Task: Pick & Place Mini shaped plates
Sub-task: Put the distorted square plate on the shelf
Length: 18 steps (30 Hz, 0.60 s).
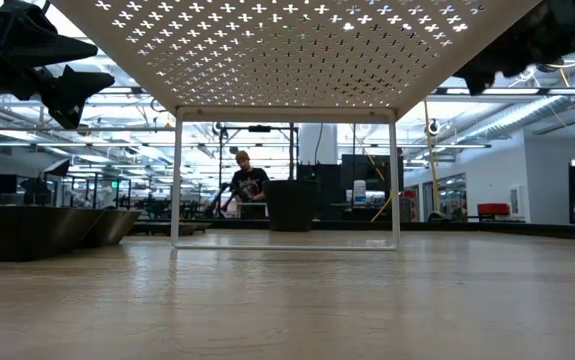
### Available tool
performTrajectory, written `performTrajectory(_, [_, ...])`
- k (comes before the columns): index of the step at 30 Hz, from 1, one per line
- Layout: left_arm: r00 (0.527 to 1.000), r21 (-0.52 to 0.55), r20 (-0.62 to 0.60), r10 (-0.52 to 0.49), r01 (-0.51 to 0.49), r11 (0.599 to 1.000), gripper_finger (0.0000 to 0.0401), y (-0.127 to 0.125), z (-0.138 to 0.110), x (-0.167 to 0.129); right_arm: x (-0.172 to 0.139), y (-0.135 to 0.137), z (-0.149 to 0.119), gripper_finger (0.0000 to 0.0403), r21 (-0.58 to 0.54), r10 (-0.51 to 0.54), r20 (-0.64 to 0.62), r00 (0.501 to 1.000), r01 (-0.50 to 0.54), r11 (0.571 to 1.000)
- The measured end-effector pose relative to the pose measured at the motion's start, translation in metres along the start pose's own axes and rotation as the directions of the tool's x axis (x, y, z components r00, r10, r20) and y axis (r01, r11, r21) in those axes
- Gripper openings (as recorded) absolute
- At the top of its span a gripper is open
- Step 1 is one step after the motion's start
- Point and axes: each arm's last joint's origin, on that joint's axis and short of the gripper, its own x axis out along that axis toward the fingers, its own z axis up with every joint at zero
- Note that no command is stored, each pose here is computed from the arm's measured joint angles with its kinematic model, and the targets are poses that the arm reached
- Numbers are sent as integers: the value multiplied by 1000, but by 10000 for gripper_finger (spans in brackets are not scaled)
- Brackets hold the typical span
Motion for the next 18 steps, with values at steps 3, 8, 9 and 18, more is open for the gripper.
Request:
performTrajectory(3, [1000,0,0,0,0,1000,214,0,0,0,-5,-2,-20,3,8,-16,86,996,15,1000])
performTrajectory(8, [1000,0,0,0,0,1000,214,0,0,0,-8,-4,-52,2,17,-15,171,985,13,1000])
performTrajectory(9, [1000,0,0,0,0,1000,214,0,0,0,-8,-4,-58,1,18,-15,181,983,12,1000])
performTrajectory(18, [1000,0,0,0,0,1000,214,0,0,0,-13,-5,-61,1,25,-12,281,960,6,1000])
